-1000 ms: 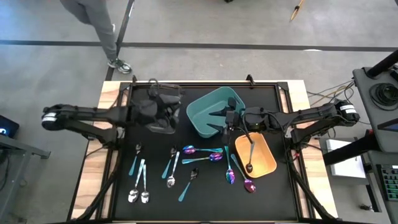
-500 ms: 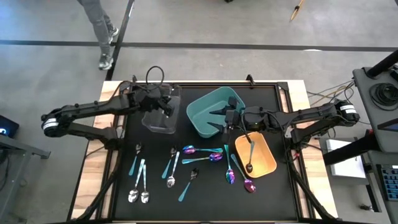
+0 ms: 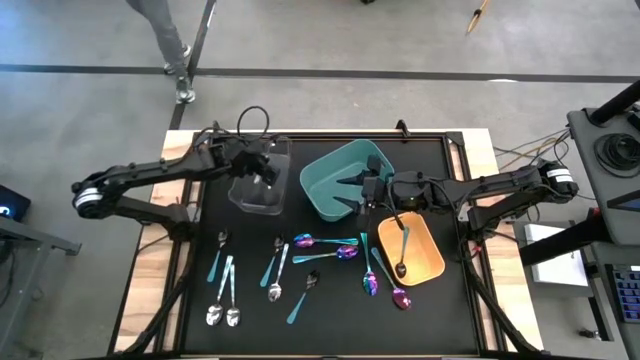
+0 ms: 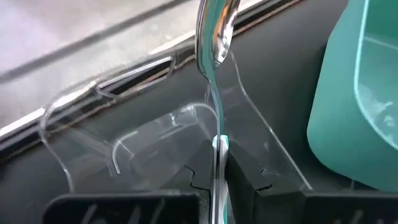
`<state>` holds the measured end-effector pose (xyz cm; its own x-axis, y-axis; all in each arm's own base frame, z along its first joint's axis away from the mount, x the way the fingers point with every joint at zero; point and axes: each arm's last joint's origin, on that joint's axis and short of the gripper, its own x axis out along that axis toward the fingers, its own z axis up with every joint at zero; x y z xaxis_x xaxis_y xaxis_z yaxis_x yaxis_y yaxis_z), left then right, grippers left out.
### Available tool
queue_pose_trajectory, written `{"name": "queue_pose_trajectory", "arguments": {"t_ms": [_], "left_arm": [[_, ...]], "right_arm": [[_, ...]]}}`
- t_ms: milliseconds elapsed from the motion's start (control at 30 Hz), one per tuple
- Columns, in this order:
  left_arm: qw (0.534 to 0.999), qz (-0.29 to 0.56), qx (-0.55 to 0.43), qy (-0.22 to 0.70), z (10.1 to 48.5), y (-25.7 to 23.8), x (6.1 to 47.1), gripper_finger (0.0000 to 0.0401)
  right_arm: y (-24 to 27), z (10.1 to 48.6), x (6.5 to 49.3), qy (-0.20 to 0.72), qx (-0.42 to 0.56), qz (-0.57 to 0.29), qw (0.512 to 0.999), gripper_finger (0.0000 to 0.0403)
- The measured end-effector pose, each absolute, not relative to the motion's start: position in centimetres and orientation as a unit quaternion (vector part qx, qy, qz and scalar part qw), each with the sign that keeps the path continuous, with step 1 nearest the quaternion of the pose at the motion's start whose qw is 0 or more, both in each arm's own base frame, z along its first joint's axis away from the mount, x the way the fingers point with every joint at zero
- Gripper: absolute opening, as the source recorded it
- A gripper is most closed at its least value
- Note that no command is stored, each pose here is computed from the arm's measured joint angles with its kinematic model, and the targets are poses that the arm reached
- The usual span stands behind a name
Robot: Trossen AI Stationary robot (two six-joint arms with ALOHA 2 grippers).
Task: Sort silverware by color (type)
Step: Put the patterned blue spoon into the transparent bin
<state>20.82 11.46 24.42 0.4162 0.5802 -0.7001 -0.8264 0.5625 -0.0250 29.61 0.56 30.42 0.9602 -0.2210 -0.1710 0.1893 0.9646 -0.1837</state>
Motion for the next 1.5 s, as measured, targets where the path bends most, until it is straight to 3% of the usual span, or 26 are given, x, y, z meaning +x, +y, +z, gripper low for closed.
{"name": "queue_pose_trajectory", "arguments": {"t_ms": [767, 1500], "left_arm": [[0.801, 0.385, -0.282, 0.363, 21.5, 13.4, 19.4, 0.0006], [0.768, 0.408, -0.334, 0.363, 19.6, 13.0, 18.8, 0.0012]], "right_arm": [[0.4, 30.1, 29.5, 0.112, -0.087, -0.128, 0.982, 0.0192], [0.4, 30.1, 29.5, 0.112, -0.087, -0.128, 0.982, 0.0192]]}}
